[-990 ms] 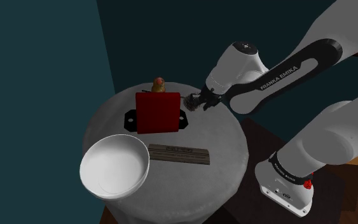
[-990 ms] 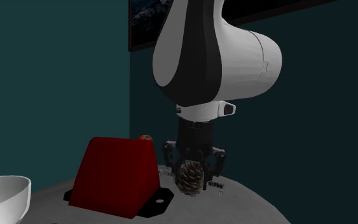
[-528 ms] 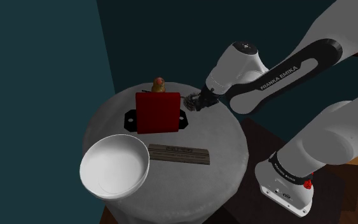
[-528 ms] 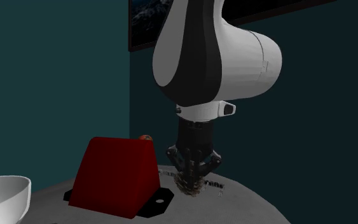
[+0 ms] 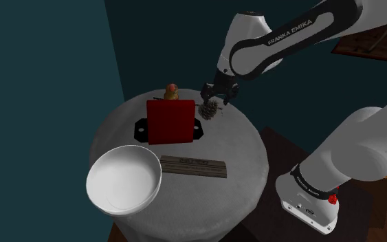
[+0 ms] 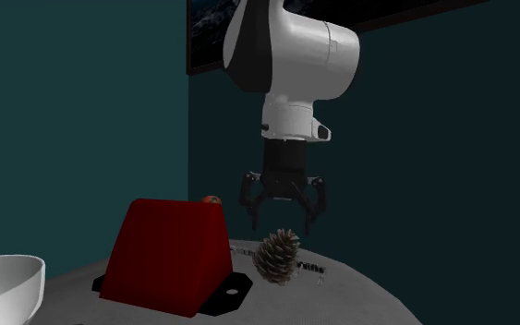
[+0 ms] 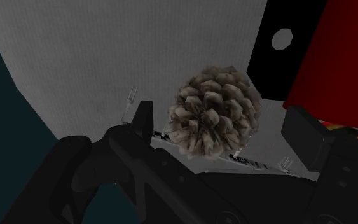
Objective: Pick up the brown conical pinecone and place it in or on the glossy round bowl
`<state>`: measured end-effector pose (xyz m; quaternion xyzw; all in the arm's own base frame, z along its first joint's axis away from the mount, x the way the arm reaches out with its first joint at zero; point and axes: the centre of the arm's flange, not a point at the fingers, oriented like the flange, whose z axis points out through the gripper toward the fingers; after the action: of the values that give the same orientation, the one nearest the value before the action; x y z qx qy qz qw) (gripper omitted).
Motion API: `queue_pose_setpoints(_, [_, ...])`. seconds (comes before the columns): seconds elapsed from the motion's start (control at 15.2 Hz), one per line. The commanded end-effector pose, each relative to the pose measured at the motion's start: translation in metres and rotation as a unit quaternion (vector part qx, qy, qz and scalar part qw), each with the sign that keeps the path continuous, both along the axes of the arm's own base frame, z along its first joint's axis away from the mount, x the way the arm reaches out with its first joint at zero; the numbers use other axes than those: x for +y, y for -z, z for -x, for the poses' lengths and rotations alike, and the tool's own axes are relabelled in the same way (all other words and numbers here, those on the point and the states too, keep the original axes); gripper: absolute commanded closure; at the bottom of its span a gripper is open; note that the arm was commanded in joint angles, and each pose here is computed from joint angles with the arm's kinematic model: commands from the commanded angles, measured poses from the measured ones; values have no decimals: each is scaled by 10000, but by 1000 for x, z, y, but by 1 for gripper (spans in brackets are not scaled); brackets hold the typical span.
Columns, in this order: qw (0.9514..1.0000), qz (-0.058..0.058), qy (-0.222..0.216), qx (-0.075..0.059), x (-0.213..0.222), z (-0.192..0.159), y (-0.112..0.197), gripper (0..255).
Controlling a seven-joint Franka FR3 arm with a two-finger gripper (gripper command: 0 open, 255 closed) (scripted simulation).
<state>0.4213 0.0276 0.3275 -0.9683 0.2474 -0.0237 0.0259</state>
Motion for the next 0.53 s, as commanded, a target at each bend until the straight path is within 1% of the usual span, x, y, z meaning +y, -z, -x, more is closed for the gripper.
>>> queue_pose_setpoints(0.0, [9988, -151, -170, 441, -7, -19, -14, 0])
queue_pose_setpoints(0.46, [9988, -151, -170, 442, -5, -18, 26, 0])
